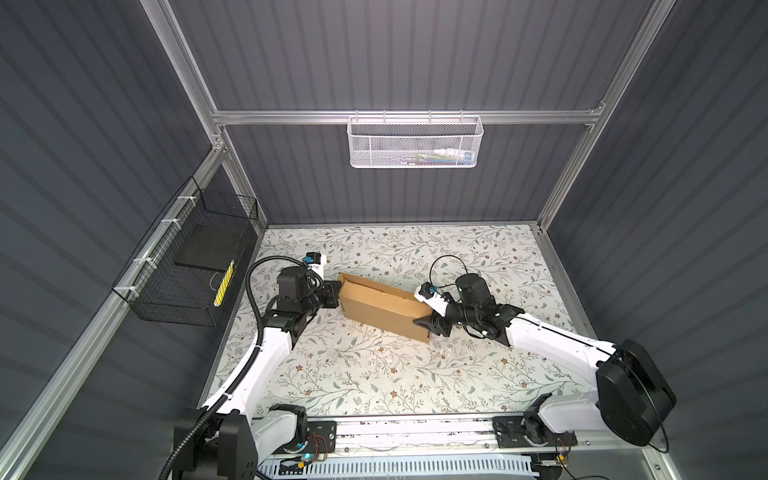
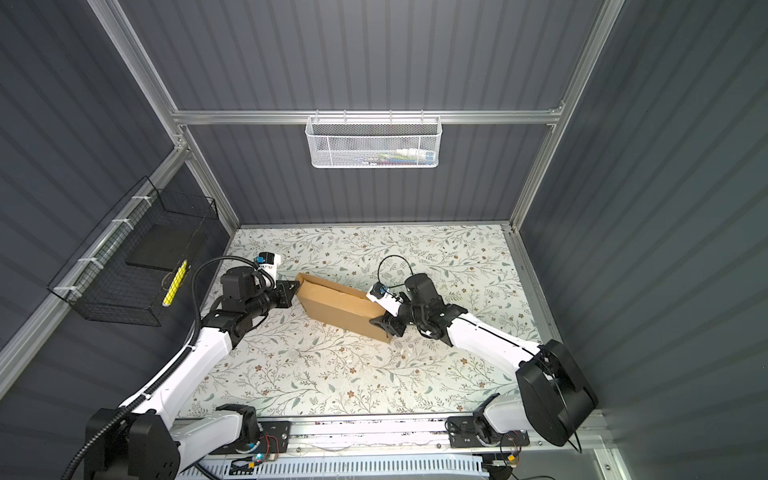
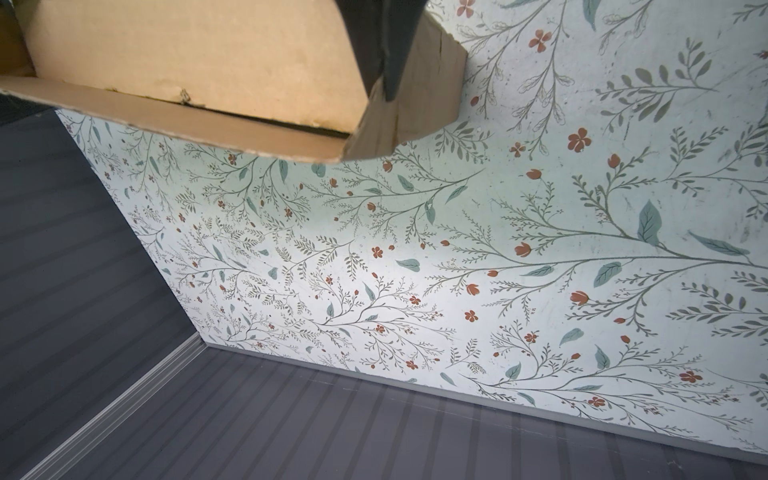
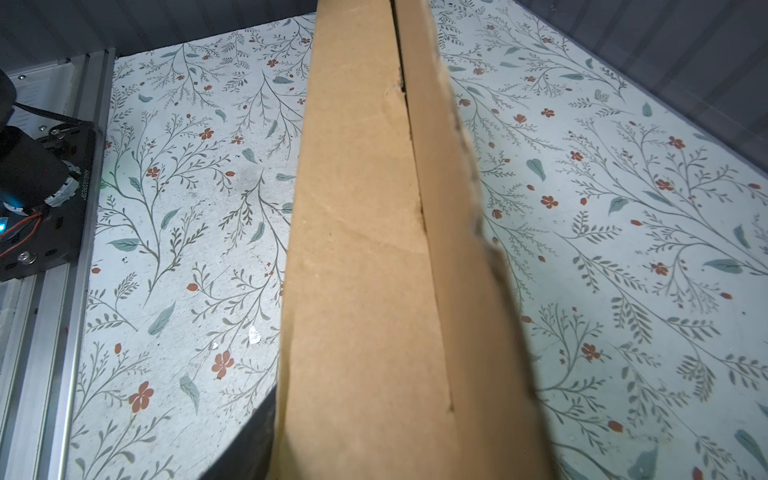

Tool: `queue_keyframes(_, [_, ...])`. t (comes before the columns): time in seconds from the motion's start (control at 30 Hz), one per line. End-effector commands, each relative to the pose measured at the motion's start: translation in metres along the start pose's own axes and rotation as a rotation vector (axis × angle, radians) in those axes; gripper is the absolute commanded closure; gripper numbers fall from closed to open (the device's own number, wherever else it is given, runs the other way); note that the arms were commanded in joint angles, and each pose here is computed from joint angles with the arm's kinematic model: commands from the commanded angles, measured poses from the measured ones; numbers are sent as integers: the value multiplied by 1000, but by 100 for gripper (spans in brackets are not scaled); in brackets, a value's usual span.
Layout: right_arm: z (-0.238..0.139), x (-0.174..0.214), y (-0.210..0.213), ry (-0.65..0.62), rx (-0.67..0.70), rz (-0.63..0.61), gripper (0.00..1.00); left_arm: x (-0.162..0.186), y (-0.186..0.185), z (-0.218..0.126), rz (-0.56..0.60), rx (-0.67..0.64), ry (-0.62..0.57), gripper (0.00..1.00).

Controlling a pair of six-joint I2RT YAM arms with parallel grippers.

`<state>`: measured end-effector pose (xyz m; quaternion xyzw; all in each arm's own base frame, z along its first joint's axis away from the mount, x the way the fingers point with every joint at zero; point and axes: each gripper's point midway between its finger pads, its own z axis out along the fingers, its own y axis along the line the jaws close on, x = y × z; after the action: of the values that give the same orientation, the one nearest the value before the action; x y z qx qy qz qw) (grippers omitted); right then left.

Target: Fold the paper box

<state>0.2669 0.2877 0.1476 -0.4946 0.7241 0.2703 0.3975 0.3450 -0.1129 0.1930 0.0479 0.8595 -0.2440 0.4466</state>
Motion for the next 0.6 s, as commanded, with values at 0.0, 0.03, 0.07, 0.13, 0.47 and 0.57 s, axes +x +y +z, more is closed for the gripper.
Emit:
queue_keyframes(0.0, [0,11,-2,32,9,44,48,27,18,4,-57,-72,61,100])
queue_keyframes(0.03, [0,11,-3,31,10,44,49,27,17,4,-56,-71,57,100])
queue_keyframes(0.07, [0,11,-2,33,8,45,49,28,18,4,-57,-72,58,100])
queue_keyframes(0.13, [0,12,-3,35,10,48,49,30,19,4,-57,-76,58,100])
queue_keyframes(0.47, [-3,13,-4,31,9,55,48,33,24,1,-34,-107,50,100])
queue_keyframes(0.57, [-4,12,-5,29,10,56,48,33,24,2,-27,-107,52,100])
